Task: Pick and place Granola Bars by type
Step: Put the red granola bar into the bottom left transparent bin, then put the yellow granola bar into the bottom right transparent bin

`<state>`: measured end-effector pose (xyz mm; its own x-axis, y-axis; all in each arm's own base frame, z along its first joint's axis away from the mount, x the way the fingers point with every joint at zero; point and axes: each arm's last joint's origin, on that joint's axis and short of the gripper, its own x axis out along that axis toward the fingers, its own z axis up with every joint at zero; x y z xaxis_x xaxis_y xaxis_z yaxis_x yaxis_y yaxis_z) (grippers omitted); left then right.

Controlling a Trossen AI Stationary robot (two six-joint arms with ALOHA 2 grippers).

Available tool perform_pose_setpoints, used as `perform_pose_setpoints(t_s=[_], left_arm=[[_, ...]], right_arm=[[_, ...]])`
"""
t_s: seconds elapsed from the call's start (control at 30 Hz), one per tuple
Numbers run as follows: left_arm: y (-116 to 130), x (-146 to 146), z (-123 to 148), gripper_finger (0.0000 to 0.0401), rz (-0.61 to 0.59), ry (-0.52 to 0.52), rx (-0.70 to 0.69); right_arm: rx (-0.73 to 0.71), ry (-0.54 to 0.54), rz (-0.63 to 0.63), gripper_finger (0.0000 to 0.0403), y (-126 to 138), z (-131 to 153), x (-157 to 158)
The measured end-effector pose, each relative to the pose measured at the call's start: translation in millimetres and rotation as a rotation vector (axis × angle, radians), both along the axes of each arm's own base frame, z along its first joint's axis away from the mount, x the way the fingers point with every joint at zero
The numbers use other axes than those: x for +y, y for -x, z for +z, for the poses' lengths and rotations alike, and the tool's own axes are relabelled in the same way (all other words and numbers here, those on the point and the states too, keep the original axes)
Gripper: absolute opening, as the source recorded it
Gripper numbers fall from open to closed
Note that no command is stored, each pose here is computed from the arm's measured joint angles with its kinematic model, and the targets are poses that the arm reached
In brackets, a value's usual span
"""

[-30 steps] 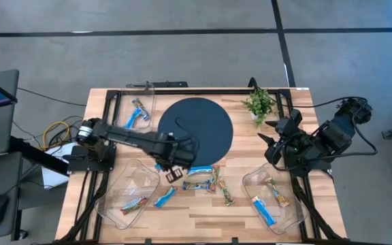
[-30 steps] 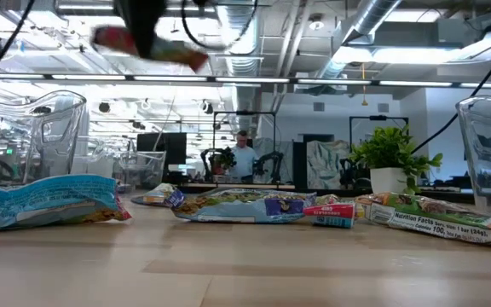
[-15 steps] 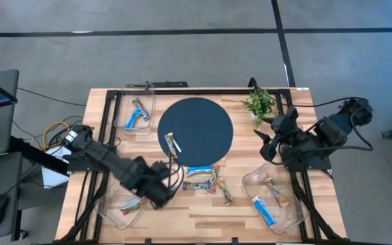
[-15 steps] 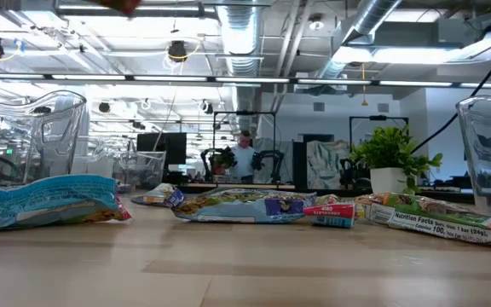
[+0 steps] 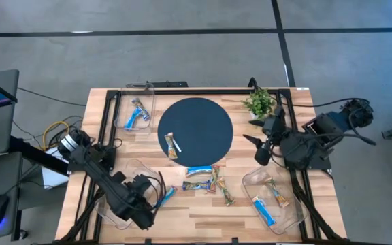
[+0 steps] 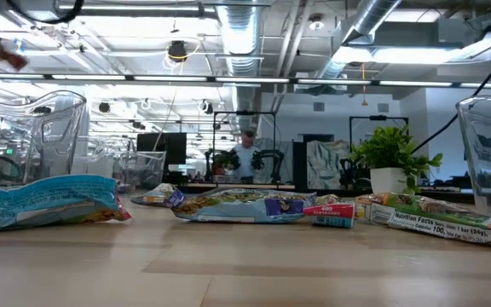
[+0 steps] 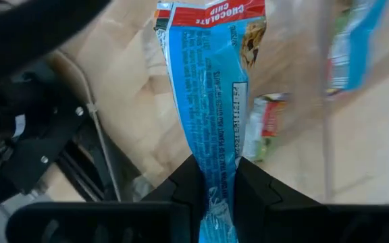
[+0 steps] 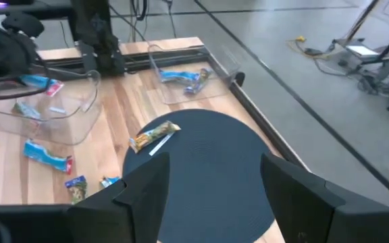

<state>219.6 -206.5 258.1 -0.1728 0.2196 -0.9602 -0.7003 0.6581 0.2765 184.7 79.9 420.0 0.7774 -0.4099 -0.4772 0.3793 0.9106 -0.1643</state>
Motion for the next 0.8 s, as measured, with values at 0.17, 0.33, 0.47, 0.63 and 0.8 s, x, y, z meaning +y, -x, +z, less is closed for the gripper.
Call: perform_pose_setpoints(t_s=[0.17, 0.33, 0.47, 0.63, 0.8], left_arm=[[8.3, 4.3, -17.7, 0.006, 0.072, -0.013, 0.101], [9.6, 5.7, -21.2, 0.0109, 0.089, -0.032, 0.104], [9.2, 6.1, -21.2, 0.0146, 0.086, -0.041, 0.095], [9.6, 5.5, -21.3, 0.0172, 0.098, -0.044, 0.089], [11.7, -0.5, -10.1, 0.0175, 0.128, -0.1, -0.045]], right_arm=[[0.031, -0.022, 0.002, 0.0225, -7.6, -3.3, -3.7], [0.108, -0.035, 0.037, 0.0225, -22.8, -13.6, -1.3], [0.212, -0.016, 0.086, 0.0225, -43.0, -28.4, 2.3], [0.324, 0.035, 0.188, 0.0225, -76.5, -50.1, 6.8], [0.325, 0.091, 0.465, 0.0225, -121.4, -67.4, 9.3]])
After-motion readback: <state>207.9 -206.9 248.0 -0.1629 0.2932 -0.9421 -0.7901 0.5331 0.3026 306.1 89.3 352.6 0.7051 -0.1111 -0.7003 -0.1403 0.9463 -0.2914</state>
